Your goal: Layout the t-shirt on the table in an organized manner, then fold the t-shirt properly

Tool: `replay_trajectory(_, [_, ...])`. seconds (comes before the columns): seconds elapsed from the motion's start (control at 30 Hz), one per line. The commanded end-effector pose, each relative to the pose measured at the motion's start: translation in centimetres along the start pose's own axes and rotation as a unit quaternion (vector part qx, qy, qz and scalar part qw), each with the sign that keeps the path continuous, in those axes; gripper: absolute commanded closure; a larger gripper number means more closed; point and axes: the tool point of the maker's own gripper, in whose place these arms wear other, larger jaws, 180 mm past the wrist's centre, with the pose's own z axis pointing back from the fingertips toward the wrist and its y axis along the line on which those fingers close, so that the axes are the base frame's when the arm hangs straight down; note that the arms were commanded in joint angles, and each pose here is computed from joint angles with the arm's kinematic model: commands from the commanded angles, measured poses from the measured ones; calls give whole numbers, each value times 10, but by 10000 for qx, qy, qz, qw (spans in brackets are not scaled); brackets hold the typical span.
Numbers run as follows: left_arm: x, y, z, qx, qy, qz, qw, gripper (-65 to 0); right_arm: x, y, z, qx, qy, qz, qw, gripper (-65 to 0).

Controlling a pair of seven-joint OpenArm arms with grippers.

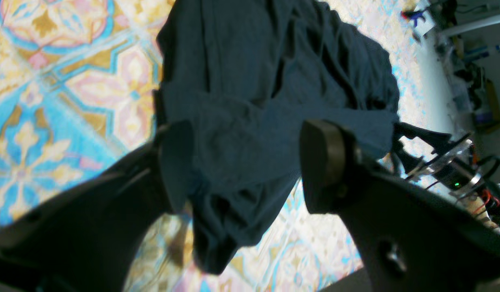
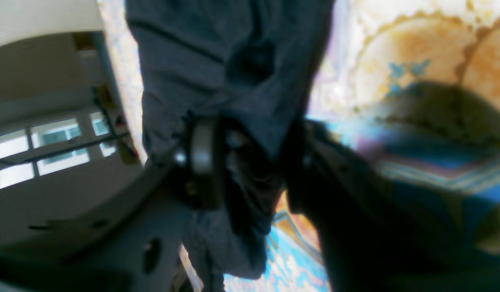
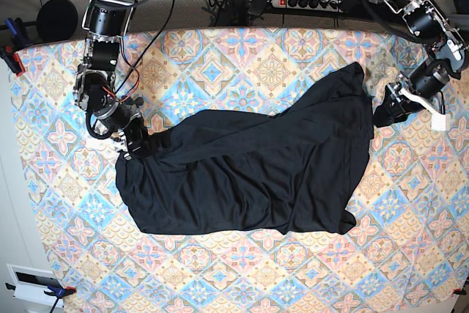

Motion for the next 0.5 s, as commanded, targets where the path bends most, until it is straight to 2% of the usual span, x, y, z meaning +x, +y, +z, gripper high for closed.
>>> replay_trajectory(0.0, [17, -6, 4, -87, -233, -172, 9995, -382, 1, -11, 0, -157, -69, 32, 9998, -147])
replay_trajectory(0.1, [10, -6, 4, -76, -126, -168, 9997, -382, 0, -9, 0, -146, -46, 45, 9999, 0])
replay_trajectory(0.3, [14, -20, 9, -30, 329, -990, 9945, -382, 0, -9, 0, -141, -41, 49, 9999, 0])
replay_trajectory(0.4, [33, -37, 21, 87, 270, -1682, 9853, -382, 0, -9, 0, -141, -41, 49, 9999, 0])
replay_trajectory(0.47, [42, -49, 29, 126, 357, -2241, 9738, -382, 0, -9, 0, -141, -41, 49, 9999, 0])
